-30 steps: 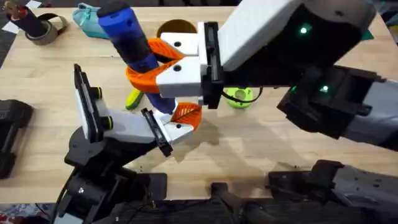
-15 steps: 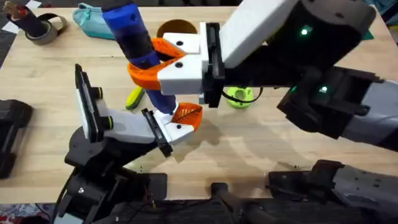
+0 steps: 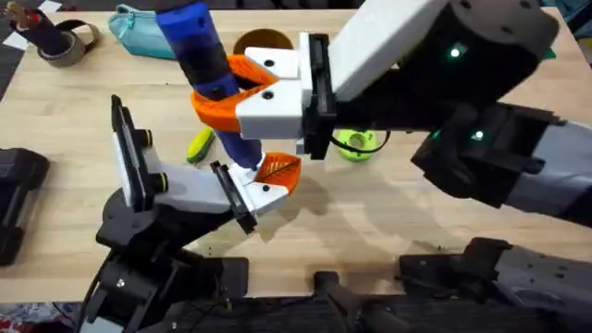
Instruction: Pick up the gripper from the table and insert it into the empty holder that is missing its gripper. Then pick up a screw, insert it into the mounting hole, and use the screwdriver to tighten it. Finally, clean up the table by picking up the vegetable and placing it into the bucket.
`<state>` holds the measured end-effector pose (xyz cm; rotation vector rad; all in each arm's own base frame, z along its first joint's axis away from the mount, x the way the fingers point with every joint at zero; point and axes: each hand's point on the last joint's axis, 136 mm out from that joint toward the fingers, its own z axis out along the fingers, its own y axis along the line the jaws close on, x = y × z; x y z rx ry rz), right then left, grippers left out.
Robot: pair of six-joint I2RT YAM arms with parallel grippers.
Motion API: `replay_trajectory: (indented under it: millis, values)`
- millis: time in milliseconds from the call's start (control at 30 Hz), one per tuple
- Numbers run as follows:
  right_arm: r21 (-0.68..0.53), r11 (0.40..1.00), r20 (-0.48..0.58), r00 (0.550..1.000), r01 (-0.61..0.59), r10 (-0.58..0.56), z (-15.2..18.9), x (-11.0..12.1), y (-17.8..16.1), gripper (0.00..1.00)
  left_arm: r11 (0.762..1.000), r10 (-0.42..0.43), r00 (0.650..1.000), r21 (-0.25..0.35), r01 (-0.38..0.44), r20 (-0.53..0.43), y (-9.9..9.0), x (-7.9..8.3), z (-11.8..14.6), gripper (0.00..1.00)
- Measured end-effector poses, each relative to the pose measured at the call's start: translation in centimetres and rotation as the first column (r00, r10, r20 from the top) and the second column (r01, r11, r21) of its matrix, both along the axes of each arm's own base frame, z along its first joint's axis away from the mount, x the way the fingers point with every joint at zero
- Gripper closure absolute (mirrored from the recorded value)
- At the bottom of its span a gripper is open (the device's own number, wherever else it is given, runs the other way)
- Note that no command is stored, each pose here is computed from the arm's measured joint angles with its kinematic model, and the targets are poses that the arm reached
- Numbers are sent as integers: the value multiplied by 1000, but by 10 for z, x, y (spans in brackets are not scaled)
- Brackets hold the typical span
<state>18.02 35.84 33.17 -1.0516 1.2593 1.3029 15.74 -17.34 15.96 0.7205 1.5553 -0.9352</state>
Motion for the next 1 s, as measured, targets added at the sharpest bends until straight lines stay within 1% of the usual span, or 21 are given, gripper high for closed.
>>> replay_trajectory:
  millis: [500,1000]
  values:
    - [-5,1000,38,999,-1,1,-2,-1,0,970,1000,3,1000,0,-3,-1,0,0,0,990]
    - [-4,1000,58,998,-27,27,-3,-8,1,971,1000,2,1000,0,-2,-2,0,0,0,990]
